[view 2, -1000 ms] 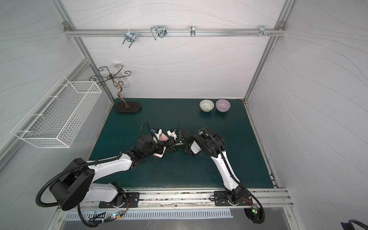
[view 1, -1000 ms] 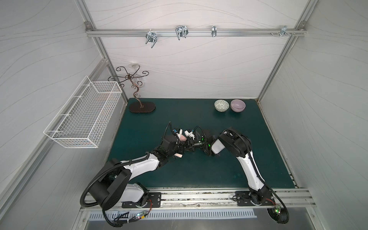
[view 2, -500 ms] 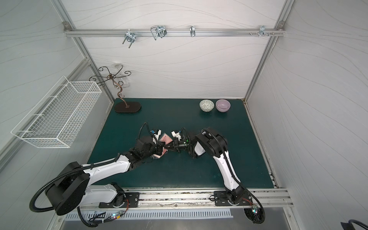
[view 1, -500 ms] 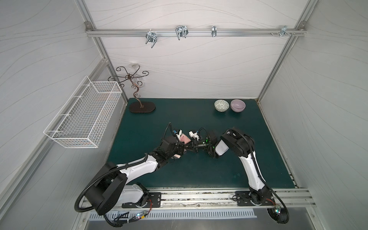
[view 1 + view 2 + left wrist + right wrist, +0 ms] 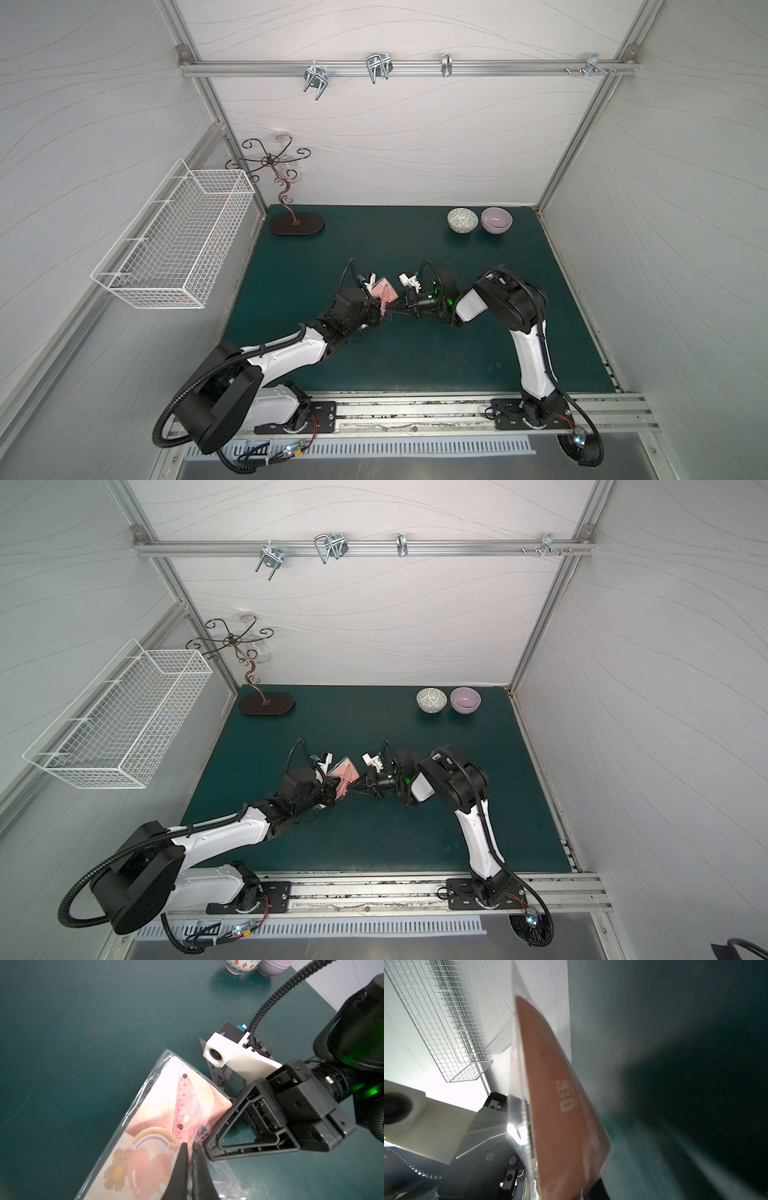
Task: Open the ruler set and take out the ruler
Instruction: Take out the ruler from the ruler set bag, then place the ruler set bag at the center of the board.
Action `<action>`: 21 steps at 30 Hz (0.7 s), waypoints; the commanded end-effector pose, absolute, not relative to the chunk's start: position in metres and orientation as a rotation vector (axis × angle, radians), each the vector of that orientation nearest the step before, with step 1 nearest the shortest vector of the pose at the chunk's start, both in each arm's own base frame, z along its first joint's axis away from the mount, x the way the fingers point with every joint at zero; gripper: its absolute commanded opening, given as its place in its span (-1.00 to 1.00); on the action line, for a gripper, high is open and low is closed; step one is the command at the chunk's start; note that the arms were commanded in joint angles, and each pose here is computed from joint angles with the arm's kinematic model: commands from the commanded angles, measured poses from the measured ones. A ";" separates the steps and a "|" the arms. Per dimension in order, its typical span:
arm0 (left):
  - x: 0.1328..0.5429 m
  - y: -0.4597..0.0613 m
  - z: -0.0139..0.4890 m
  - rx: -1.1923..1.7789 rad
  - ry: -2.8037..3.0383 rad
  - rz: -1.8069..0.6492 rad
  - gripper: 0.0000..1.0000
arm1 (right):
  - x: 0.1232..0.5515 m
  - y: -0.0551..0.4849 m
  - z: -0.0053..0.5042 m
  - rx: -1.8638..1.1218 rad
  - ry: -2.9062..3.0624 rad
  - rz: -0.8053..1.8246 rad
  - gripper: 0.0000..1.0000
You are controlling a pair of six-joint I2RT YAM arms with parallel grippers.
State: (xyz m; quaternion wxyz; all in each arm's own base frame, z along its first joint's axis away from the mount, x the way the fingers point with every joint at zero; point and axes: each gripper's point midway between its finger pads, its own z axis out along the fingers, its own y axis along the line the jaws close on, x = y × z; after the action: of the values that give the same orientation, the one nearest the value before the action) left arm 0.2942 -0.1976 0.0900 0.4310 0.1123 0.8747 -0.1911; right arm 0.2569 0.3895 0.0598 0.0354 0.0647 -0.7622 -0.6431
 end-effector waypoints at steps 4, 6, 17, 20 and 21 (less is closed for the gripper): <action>0.306 -0.181 0.081 0.235 2.223 -0.370 -1.00 | 0.253 0.375 0.089 0.256 -2.381 -2.000 -1.00; 0.310 -0.171 0.077 0.194 2.250 -0.314 -1.00 | 0.249 0.366 0.093 0.246 -2.387 -1.987 -1.00; 0.340 -0.116 0.074 -0.107 2.392 -0.034 -1.00 | 0.227 0.308 0.093 0.291 -2.615 -1.654 -1.00; 0.348 -0.115 0.066 -0.142 2.445 -0.021 -1.00 | 0.215 0.299 0.094 0.350 -2.637 -1.591 -1.00; 0.351 -0.117 0.065 -0.140 2.443 -0.031 -1.00 | 0.212 0.297 0.092 0.371 -2.644 -1.564 -1.00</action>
State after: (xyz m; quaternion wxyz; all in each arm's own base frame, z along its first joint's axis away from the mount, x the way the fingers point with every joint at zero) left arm 0.3468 -0.1230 0.0656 0.3536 -0.0299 0.9345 -0.0292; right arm 0.2388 0.3148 0.1143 -0.0171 0.1033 -0.8235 -0.5576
